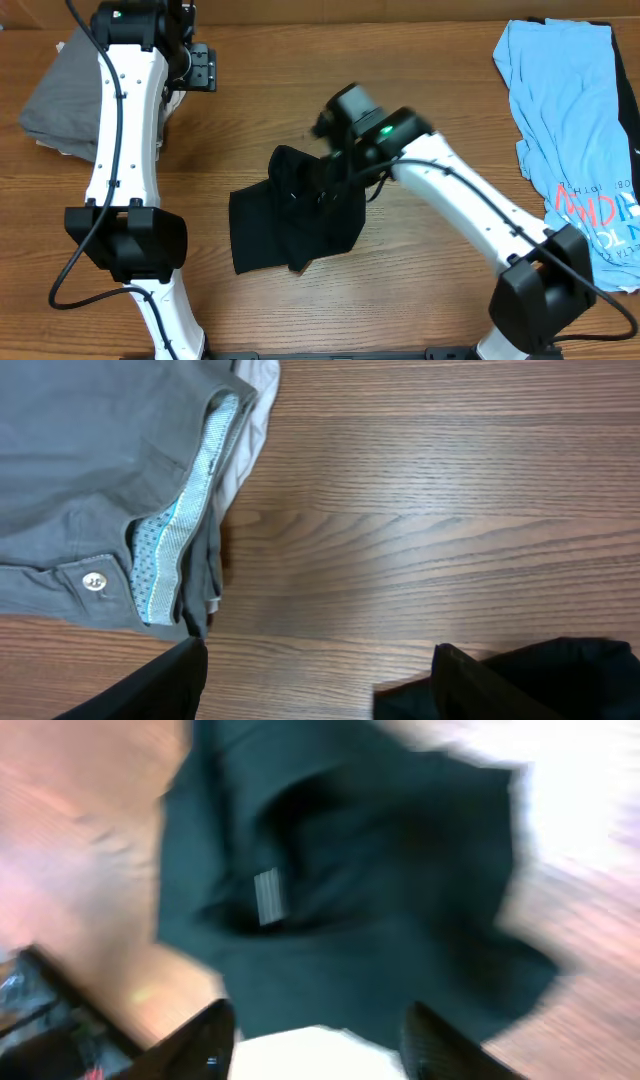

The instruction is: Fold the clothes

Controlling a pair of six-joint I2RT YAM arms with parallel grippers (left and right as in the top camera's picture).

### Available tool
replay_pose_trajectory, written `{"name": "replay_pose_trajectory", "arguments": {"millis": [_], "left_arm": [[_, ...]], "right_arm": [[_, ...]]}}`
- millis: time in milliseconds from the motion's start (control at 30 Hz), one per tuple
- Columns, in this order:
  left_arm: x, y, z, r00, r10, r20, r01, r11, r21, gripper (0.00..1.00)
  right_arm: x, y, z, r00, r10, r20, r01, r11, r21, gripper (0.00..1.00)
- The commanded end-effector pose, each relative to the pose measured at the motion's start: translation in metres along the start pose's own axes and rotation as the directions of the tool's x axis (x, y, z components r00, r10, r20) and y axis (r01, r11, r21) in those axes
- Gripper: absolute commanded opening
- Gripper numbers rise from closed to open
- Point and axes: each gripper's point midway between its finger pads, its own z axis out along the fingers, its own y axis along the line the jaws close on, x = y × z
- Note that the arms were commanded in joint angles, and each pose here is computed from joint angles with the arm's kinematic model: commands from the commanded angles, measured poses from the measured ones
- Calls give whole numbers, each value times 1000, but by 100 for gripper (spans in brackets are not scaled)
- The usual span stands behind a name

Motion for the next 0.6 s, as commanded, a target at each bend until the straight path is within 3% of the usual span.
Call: {"name": "replay_pose_trajectory", "arguments": {"millis": [0, 167, 400, 567], "left_arm": [[3, 2, 4, 1000, 4, -12, -4, 1000, 8, 74], [3, 2, 4, 1000, 3, -13, -3, 1000, 8, 74], [3, 2, 4, 1000, 3, -12, -3, 1000, 8, 74], [3, 2, 4, 1000, 4, -13, -4, 1000, 8, 74]], "right_arm": [[-18, -17, -12, 996, -59, 63, 55, 997, 60, 64], [-20, -24, 5, 989, -147, 33, 145, 987, 64, 82], [-22, -25, 36, 992, -128, -2, 128, 992, 12, 80], [-28, -24, 44, 996, -83, 12, 83, 997, -6, 69]]}}
